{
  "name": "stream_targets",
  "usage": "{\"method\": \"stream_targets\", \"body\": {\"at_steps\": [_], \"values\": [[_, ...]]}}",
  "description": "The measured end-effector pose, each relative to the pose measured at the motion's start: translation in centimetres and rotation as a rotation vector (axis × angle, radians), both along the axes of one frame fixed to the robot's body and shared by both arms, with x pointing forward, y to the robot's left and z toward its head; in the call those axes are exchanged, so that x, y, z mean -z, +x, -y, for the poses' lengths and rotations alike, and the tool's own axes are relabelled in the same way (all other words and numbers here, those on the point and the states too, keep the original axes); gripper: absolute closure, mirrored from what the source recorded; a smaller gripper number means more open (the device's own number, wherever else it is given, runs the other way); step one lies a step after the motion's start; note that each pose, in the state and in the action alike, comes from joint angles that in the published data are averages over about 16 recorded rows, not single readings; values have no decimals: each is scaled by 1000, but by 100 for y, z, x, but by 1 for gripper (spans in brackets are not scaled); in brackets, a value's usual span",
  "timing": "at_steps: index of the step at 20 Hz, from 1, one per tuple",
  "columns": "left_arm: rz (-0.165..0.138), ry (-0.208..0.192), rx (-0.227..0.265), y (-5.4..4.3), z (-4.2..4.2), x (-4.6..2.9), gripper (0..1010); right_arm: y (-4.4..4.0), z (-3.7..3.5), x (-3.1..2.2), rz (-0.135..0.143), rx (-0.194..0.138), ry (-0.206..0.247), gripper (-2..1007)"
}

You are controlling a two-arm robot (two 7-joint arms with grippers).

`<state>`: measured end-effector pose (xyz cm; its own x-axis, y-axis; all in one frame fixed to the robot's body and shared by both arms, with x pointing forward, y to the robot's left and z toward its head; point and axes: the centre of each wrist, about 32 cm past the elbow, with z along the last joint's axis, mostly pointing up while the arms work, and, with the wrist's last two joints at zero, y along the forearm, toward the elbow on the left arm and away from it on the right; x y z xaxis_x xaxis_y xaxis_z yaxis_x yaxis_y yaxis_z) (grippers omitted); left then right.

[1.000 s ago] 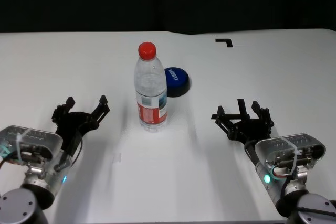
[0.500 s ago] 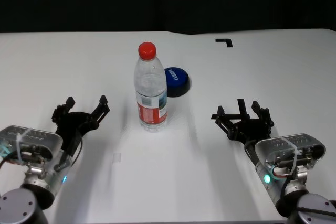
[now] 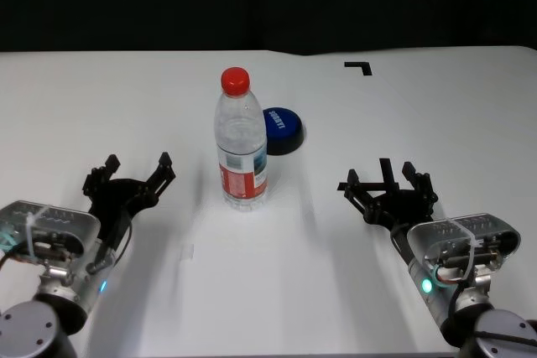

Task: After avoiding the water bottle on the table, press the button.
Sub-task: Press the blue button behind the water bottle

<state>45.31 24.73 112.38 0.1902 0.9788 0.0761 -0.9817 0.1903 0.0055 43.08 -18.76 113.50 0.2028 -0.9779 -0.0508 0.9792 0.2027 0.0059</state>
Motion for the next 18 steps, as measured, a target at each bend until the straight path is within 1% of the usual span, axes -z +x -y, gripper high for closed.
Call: {"method": "stream_targets", "body": {"at_steps": [18], "values": [[3,-1,3,1,-5,-1,7,0,0,0,0,0,0,2]]}}
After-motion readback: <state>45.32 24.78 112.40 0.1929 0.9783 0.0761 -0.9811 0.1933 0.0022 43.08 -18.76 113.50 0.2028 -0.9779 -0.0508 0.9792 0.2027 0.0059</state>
